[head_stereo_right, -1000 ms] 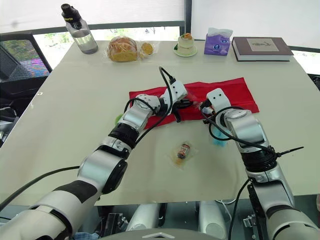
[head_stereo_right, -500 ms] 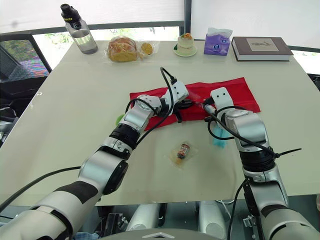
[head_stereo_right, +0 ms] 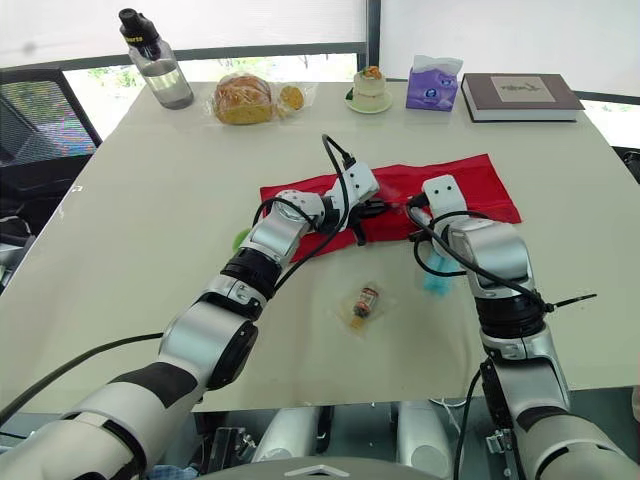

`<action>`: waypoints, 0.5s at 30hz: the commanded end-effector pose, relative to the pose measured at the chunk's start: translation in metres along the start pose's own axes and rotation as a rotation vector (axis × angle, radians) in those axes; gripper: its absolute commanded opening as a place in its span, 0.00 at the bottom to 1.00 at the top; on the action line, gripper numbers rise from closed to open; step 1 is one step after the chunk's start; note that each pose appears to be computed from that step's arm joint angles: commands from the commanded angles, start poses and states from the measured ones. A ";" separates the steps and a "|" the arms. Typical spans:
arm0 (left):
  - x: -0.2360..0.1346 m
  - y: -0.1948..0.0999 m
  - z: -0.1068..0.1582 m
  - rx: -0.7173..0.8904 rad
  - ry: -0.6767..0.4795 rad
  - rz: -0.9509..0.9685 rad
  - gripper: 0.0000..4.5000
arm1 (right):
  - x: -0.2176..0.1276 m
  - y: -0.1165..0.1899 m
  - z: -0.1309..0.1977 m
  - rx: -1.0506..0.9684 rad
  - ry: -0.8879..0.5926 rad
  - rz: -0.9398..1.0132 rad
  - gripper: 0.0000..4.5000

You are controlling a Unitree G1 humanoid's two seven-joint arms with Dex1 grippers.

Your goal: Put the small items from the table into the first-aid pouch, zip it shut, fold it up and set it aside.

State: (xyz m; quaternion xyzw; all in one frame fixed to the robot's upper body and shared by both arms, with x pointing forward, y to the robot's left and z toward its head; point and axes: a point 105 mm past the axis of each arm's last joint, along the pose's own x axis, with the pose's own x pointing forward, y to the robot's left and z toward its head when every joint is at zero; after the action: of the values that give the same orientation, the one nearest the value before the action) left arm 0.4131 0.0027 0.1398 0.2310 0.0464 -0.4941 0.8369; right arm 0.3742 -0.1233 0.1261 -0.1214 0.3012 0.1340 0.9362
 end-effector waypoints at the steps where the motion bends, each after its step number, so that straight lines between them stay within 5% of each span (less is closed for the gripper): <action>1: 0.001 -0.002 0.020 0.046 -0.061 -0.013 0.00 | -0.002 0.017 0.017 -0.071 -0.060 0.051 0.01; 7: 0.000 0.000 0.019 0.047 -0.059 -0.008 0.00 | -0.006 0.032 0.014 -0.175 -0.074 0.127 0.01; 15: -0.001 0.000 0.017 0.046 -0.055 -0.006 0.00 | -0.013 0.008 0.007 -0.130 -0.049 0.046 0.01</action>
State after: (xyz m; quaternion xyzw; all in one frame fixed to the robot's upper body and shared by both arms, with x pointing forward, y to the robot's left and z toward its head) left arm 0.4133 0.0040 0.1400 0.2325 0.0457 -0.4940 0.8365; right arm 0.3649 -0.1076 0.1254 -0.1740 0.2910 0.1922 0.9209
